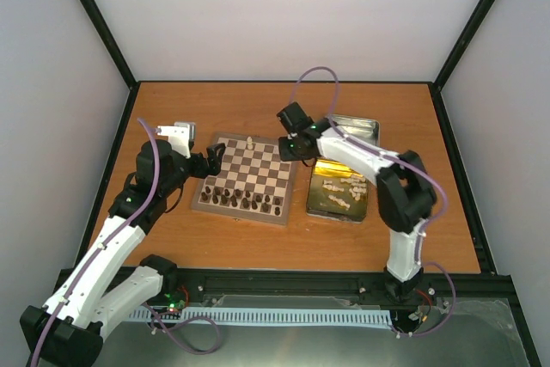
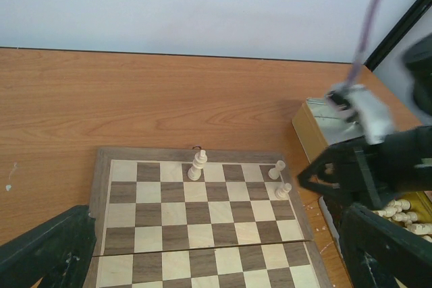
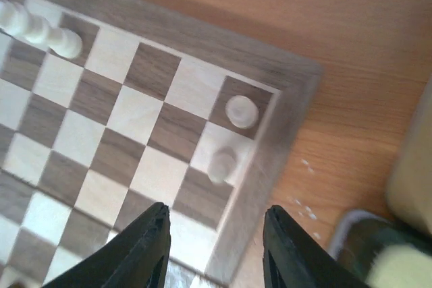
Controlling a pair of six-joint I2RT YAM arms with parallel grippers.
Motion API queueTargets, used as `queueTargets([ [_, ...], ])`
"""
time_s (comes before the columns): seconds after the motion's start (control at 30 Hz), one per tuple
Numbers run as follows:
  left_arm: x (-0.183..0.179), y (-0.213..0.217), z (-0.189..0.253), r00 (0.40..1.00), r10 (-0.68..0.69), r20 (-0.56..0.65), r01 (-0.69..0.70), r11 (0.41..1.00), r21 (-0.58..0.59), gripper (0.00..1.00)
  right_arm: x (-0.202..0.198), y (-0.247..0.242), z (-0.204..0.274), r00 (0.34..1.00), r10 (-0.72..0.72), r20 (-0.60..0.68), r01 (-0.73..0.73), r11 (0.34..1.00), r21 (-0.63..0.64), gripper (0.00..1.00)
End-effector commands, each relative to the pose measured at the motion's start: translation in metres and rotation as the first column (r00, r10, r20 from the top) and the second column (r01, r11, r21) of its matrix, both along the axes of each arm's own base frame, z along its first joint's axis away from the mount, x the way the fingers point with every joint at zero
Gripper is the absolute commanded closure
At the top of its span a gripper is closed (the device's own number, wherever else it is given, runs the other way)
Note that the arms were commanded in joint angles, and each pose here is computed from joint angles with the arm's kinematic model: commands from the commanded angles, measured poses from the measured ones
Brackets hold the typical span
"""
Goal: Set up the chess pieces on the board
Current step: Place the chess piece on the chessboard, then pick up the chess piece from the storage box.
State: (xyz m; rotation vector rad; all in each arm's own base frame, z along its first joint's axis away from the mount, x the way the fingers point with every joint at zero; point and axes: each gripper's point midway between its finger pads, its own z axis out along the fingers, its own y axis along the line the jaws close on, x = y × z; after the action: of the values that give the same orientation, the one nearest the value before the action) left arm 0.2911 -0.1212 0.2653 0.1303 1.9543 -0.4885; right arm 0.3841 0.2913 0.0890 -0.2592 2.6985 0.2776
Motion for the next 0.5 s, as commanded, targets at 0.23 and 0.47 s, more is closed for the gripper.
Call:
queueTargets([
  [0.23,0.002,0.0,0.018,0.999,0.009,0.051,-0.007,1.0,-0.027,0.0,-0.052,-0.117,0.042,0.96,-0.219,0.175,0.231,0.972,-0.047,0.59],
  [0.47,0.003,0.001,0.019,0.999,0.01,0.051,-0.008,1.0,-0.023,0.0,-0.085,-0.16,0.01,0.953,-0.284,0.105,0.29,0.956,-0.05,0.56],
])
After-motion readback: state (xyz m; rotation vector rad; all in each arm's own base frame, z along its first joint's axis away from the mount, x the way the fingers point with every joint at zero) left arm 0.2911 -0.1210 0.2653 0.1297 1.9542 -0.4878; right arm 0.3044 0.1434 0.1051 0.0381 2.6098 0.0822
